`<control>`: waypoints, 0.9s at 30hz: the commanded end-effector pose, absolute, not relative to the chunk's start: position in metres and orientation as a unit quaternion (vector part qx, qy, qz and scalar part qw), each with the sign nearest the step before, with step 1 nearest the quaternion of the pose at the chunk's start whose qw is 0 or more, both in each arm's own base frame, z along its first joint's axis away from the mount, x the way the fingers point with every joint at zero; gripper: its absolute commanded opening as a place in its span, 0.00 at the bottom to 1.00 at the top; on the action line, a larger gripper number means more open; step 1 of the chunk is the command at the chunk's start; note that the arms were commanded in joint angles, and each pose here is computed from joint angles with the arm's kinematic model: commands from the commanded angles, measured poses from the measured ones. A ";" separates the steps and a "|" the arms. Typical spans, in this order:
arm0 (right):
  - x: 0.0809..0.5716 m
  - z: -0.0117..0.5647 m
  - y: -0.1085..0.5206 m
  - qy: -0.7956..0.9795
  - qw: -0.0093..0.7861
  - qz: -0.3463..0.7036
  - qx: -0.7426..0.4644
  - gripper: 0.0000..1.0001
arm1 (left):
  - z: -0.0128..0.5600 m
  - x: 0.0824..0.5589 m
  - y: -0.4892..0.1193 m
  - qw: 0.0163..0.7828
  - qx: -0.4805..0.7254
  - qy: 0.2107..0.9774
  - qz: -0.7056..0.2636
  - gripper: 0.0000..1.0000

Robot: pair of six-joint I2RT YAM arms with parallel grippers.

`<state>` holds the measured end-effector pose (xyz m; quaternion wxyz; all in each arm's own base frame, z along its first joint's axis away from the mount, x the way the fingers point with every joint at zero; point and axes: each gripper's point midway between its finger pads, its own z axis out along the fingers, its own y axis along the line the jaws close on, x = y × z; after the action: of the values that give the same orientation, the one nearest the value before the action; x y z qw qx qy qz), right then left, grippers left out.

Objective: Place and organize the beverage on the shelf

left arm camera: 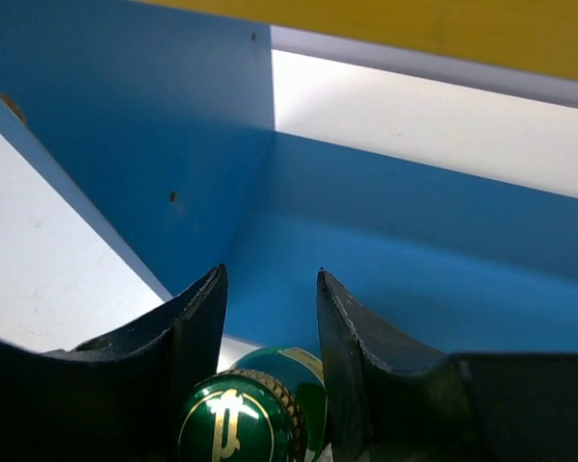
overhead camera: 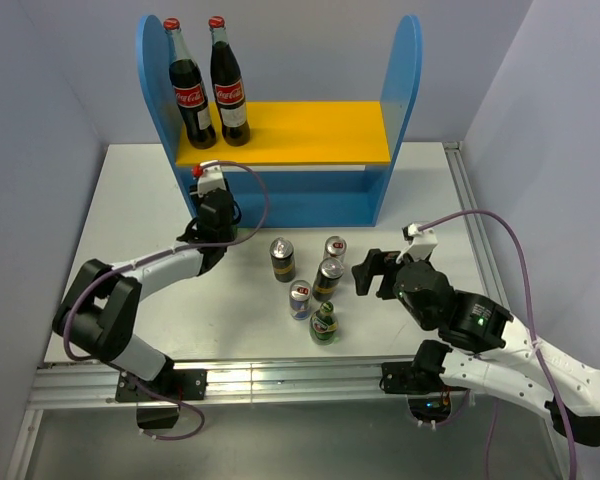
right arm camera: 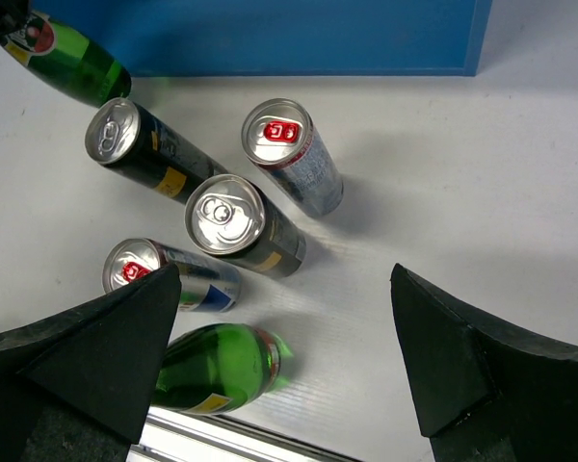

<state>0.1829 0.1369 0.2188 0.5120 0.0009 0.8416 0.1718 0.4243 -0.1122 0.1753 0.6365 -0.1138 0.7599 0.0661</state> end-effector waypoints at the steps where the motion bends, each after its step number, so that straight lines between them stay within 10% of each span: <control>1: 0.185 0.222 0.142 0.836 0.519 0.177 0.000 0.96 | 0.244 0.447 -0.108 0.712 -0.178 0.678 0.037 0.00; 27: 0.181 0.216 0.149 0.841 0.513 0.168 -0.016 0.96 | 0.240 0.493 -0.100 0.732 -0.201 0.645 0.081 0.00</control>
<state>0.1780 0.1476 0.2134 0.5059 -0.0234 0.8457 0.1684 0.4766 -0.1048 0.1687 0.6656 -0.1405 0.7238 0.1153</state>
